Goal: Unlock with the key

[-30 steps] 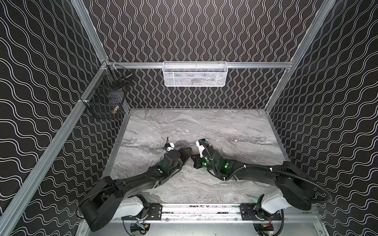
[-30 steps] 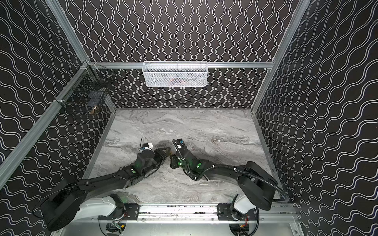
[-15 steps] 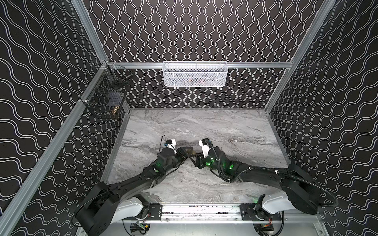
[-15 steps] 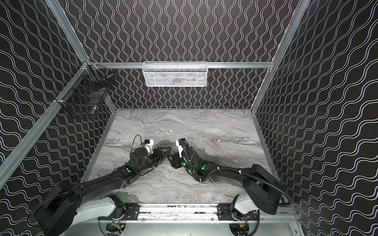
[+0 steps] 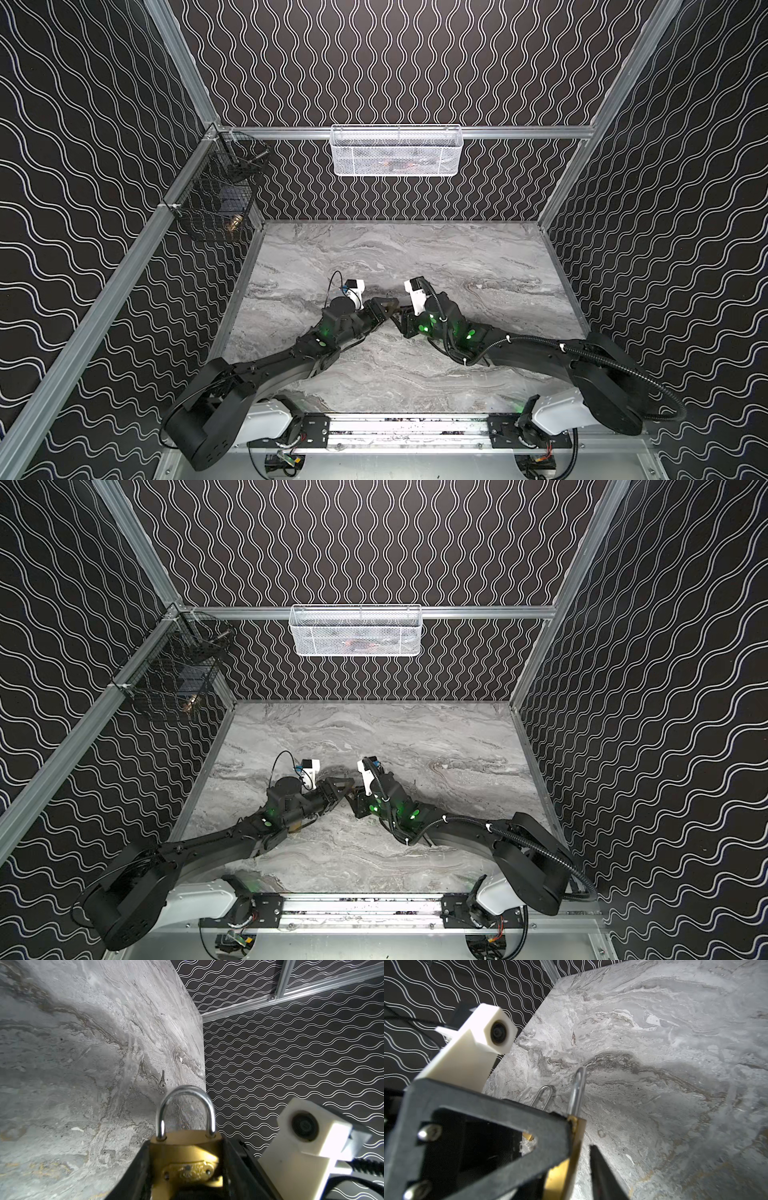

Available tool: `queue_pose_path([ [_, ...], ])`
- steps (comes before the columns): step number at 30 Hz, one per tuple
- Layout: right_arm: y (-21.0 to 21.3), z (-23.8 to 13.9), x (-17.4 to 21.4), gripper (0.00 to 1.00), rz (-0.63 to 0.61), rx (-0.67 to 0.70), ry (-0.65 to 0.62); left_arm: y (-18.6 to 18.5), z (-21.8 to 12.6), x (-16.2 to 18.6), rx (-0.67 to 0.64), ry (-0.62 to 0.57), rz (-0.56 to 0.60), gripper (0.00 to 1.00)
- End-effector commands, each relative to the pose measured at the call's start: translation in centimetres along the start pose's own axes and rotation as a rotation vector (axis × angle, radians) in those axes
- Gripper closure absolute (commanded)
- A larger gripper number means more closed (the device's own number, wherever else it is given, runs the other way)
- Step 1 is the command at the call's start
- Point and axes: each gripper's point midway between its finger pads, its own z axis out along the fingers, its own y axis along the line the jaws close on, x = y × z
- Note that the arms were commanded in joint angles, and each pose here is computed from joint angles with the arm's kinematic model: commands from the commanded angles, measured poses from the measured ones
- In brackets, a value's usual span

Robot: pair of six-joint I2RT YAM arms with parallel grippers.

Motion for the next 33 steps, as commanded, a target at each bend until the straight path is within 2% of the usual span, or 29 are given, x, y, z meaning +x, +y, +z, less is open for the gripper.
queue_pose_path([
  [1,1.0,0.1,-3.0,0.97,0.014,-0.027,-0.096,-1.9,-0.2,0.9,0.084,0.056,0.025,1.0],
  [2,1.0,0.1,-3.1,1.0,0.014,-0.027,-0.098,-2.0,-0.2,0.8,0.084,0.052,0.035,1.0],
  [9,1.4,-1.4,-4.0,1.0,-0.011,-0.065,-0.152,-2.2,-0.4,-0.9,0.074,-0.02,0.131,1.0],
  [10,1.4,-1.9,-4.4,1.0,-0.008,-0.076,-0.172,-2.1,-0.6,-1.5,0.076,-0.043,0.143,0.96],
  [11,1.1,-2.4,-4.7,1.0,0.004,-0.09,-0.192,-2.2,-0.7,-2.1,0.09,-0.063,0.163,0.89],
  [14,0.5,-4.0,-6.0,1.0,0.04,-0.17,-0.26,-2.6,-1.3,-3.9,0.137,-0.113,0.233,0.56],
  [17,0.6,-5.5,-7.1,1.0,0.033,-0.259,-0.326,-3.7,-2.2,-4.7,0.216,-0.155,0.344,0.39],
  [20,1.1,-6.1,-7.6,1.0,0.017,-0.312,-0.353,-5.2,-3.3,-4.7,0.326,-0.183,0.45,0.32],
  [23,1.6,-7.2,-8.1,1.0,0.028,-0.374,-0.404,-5.7,-3.6,-3.8,0.393,-0.172,0.527,0.29],
  [26,2.6,-7.9,-8.2,1.0,0.024,-0.458,-0.42,-7.4,-4.3,-3.4,0.524,-0.195,0.588,0.29],
  [33,3.3,-7.7,-8.1,1.0,0.033,-0.525,-0.411,-9.9,-3.5,-2.0,0.651,-0.083,0.669,0.35],
])
